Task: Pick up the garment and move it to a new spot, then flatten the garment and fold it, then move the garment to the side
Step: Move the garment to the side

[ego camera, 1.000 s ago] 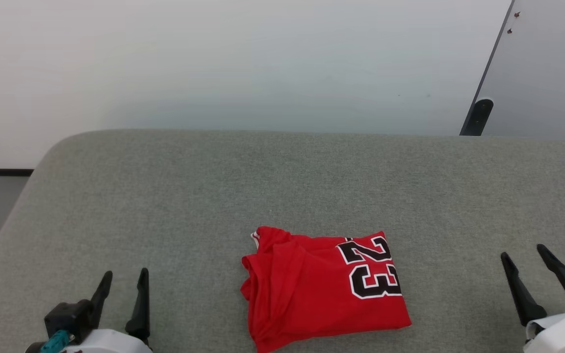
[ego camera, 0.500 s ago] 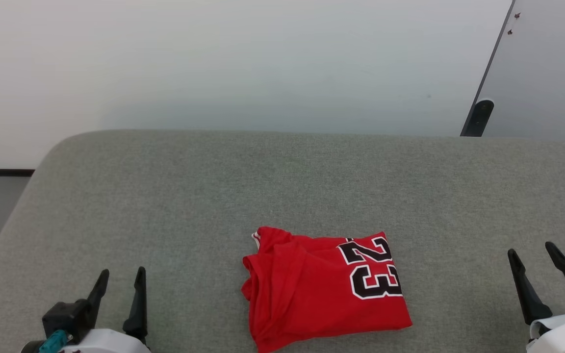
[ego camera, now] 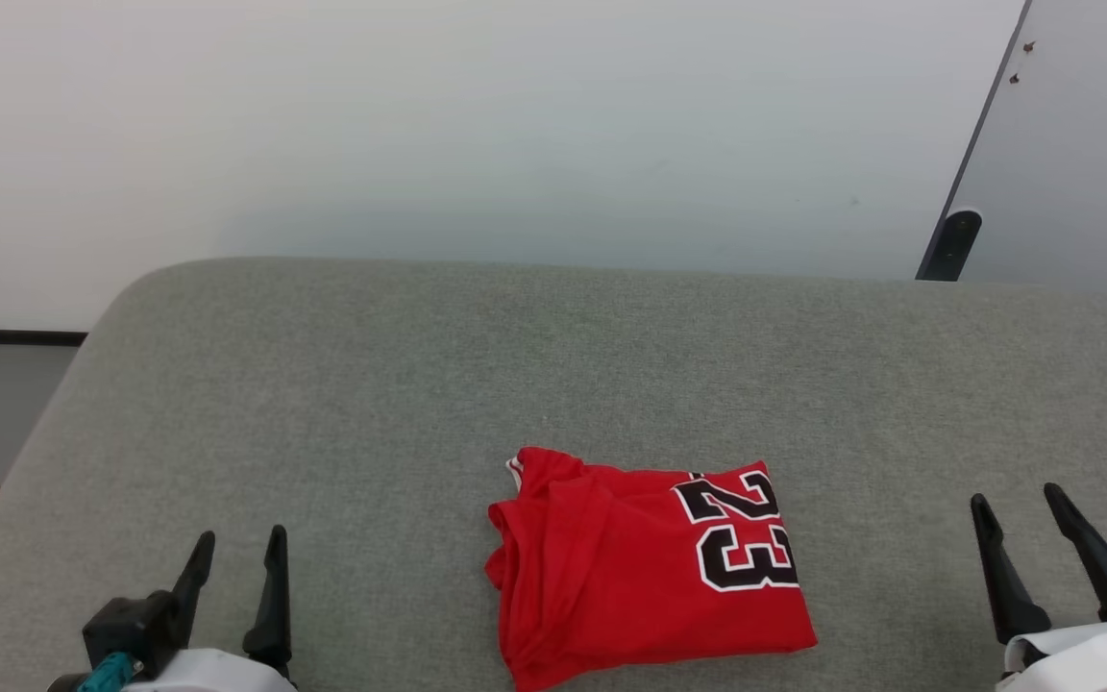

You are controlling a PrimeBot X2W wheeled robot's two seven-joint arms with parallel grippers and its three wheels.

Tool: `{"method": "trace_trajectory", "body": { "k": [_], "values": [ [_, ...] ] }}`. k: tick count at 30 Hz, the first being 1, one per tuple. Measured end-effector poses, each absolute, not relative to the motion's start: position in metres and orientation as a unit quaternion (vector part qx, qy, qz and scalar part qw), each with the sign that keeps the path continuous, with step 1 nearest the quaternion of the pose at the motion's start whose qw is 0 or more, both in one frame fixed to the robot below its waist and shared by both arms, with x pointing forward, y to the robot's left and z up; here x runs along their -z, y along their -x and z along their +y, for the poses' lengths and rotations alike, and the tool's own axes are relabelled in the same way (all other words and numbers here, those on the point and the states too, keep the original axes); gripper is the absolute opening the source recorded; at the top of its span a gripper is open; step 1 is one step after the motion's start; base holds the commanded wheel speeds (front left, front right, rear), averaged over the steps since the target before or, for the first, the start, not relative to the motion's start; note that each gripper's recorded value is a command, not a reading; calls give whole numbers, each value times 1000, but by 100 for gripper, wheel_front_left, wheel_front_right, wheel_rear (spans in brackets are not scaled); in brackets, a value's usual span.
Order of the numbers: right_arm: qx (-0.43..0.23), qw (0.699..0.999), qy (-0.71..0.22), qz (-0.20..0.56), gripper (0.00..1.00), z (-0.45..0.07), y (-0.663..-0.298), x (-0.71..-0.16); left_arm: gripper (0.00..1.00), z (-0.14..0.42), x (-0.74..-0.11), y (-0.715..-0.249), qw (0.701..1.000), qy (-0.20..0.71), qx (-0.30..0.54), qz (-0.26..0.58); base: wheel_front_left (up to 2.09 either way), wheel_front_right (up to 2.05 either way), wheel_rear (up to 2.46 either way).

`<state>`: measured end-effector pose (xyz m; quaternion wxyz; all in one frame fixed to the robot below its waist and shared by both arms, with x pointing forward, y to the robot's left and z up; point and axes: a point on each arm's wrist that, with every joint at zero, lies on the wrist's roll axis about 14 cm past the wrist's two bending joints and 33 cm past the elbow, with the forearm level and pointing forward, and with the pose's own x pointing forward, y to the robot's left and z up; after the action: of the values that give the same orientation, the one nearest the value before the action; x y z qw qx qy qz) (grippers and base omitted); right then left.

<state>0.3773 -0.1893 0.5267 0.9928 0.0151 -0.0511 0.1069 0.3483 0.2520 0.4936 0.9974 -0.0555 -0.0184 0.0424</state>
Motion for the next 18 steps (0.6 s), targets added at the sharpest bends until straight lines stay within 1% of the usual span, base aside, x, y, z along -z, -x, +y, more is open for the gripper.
{"method": "trace_trajectory", "body": {
  "k": [10, 18],
  "values": [
    [-113, 991, -31, -56, 100, -171, -379, -527, 100, 255, -494, -343, 997, 61, -51, -22, 0, 0, 0],
    [-118, 991, -32, -55, 100, -166, -380, -525, 100, 255, -493, -340, 997, 59, -53, -21, 0, 0, 0]
  ]
}}
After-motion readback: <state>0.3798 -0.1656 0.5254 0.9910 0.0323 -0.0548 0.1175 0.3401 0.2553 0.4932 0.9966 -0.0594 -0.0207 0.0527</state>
